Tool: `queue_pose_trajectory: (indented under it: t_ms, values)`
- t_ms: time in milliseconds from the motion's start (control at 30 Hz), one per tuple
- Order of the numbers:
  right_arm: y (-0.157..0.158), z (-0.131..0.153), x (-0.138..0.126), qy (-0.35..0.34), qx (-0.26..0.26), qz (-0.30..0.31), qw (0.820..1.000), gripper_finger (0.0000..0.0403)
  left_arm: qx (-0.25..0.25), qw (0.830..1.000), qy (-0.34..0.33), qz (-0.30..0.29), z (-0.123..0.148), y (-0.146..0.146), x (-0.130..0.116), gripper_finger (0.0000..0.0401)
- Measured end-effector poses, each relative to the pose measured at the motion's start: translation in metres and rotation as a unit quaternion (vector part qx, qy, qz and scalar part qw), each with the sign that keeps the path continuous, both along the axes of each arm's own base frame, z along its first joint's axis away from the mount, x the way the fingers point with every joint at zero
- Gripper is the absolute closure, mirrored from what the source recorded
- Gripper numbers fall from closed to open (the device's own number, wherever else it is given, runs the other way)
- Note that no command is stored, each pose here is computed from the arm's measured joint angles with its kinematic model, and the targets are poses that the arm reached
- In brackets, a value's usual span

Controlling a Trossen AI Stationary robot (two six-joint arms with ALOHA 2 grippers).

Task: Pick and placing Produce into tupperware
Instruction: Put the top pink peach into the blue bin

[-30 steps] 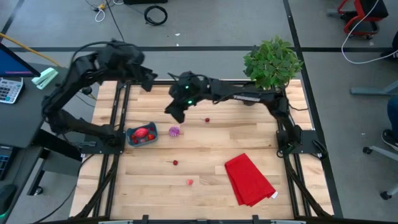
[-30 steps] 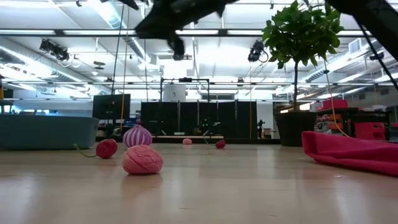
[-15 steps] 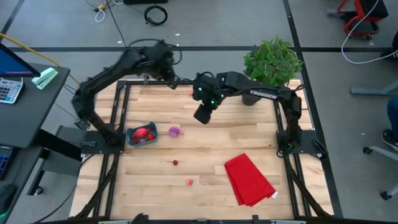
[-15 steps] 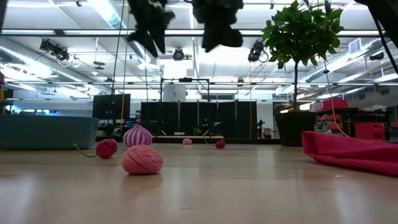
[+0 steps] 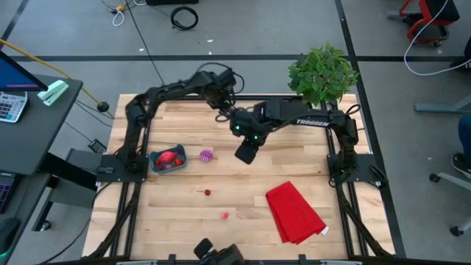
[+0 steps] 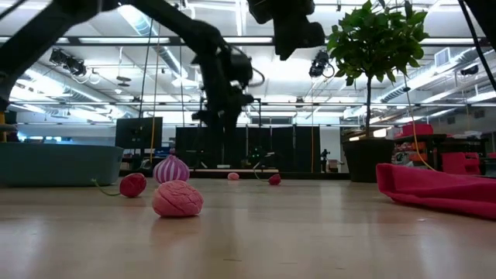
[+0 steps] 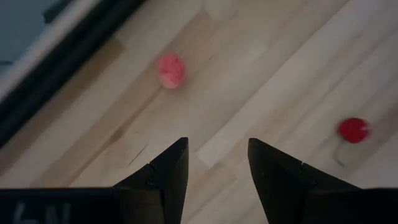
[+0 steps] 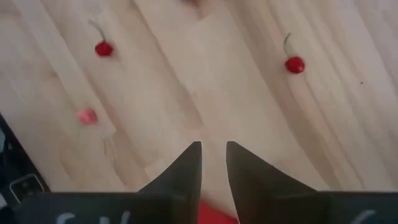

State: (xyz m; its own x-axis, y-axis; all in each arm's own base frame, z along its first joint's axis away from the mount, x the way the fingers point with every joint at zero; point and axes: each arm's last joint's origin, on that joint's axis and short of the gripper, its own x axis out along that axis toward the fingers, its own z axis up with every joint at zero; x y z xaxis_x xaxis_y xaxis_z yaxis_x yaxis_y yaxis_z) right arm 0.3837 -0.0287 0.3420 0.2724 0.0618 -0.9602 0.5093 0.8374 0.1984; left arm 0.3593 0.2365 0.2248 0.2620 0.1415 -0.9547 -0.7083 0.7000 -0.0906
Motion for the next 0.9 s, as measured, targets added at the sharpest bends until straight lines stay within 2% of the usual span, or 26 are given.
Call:
queue_pose_trajectory:
  t_ms: [100, 233, 467, 667, 900]
  values:
    - [0.01, 0.0, 0.001, 0.0, 0.0, 0.014, 1.0, 0.032, -0.008, 1.0, 0.017, -0.002, -0.019, 0.002, 0.006, 0.0229]
    - [0.019, 0.0, 0.001, 0.0, -0.001, 0.027, 1.0, 0.0319, 0.004, 1.0, 0.003, -0.002, -0.03, 0.006, 0.014, 0.0227]
    - [0.02, 0.0, 0.001, -0.001, -0.004, 0.039, 0.999, 0.0319, 0.022, 0.999, -0.031, 0.031, -0.028, 0.022, 0.013, 0.0189]
    - [0.019, 0.0, 0.001, -0.002, -0.004, 0.039, 0.999, 0.032, 0.013, 0.995, -0.037, 0.087, -0.028, 0.038, 0.001, 0.0148]
    - [0.019, 0.0, 0.002, -0.005, -0.005, 0.041, 0.999, 0.032, -0.001, 0.995, -0.037, 0.093, -0.03, 0.042, -0.004, 0.0145]
